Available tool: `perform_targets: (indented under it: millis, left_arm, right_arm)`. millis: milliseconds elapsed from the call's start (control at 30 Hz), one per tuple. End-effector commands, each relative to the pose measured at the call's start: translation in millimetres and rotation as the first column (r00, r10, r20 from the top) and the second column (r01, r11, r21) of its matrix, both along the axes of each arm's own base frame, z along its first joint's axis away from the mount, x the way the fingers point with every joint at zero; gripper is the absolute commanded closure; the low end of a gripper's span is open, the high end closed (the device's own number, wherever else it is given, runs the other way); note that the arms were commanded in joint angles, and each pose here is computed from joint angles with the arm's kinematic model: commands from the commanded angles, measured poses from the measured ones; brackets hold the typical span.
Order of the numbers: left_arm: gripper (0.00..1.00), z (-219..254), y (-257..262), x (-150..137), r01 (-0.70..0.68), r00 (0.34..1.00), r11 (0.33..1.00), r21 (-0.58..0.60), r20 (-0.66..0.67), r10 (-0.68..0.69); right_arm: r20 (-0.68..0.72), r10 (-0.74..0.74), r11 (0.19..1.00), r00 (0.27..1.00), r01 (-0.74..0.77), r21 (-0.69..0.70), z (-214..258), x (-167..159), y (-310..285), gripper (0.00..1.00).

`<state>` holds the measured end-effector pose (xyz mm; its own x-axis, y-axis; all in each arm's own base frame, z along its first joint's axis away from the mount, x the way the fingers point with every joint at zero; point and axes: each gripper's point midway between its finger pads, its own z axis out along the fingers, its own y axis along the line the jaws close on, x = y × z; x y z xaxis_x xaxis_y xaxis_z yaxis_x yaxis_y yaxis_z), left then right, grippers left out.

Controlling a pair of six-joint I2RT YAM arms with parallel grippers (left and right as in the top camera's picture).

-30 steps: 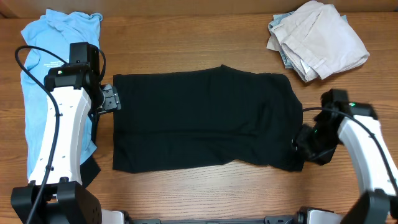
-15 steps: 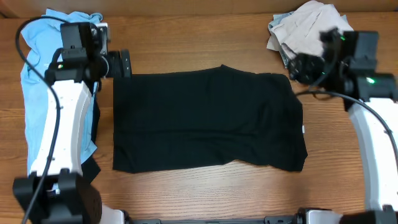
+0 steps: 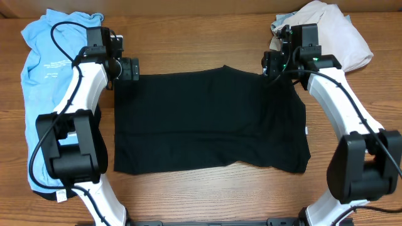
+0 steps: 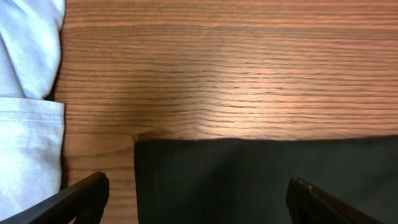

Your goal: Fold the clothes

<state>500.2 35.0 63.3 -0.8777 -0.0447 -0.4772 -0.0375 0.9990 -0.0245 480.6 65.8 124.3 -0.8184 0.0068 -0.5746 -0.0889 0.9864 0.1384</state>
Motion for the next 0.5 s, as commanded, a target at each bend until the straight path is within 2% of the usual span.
perform_targets:
  millis: [0, 133, 200, 333, 400, 467]
  left_arm:
    - [0.07, -14, 3, 9, 0.008, 1.0, 0.999, 0.039, -0.013, -0.007]
    - [0.09, -39, 6, 7, 0.001, 0.998, 0.999, 0.052, -0.059, 0.002]
    - [0.18, -51, 7, 5, 0.002, 0.997, 0.999, 0.052, -0.079, 0.002]
    - [0.28, -64, 6, 3, 0.002, 0.995, 0.999, 0.05, -0.104, 0.003]
    - [0.4, -64, 7, 3, 0.002, 0.995, 0.999, 0.05, -0.104, 0.004]
    - [0.63, -64, 6, 3, 0.002, 0.995, 0.999, 0.05, -0.104, 0.004]
  right_arm:
    - [0.022, 0.004, 1.0, 1.0, -0.004, -0.028, -2, 9, -4, 0.3]
    - [0.025, 0.002, 0.999, 1.0, -0.001, -0.036, -9, 14, -5, 0.33]
    - [0.021, 0.002, 0.999, 1.0, -0.001, -0.036, -14, 16, -5, 0.34]
    - [0.005, 0.008, 0.999, 1.0, -0.008, -0.042, -27, 18, -4, 0.37]
    - [0.006, 0.008, 0.999, 1.0, -0.008, -0.042, -29, 20, -4, 0.38]
    - [0.017, 0.008, 0.999, 1.0, -0.008, -0.041, -28, 22, -4, 0.41]
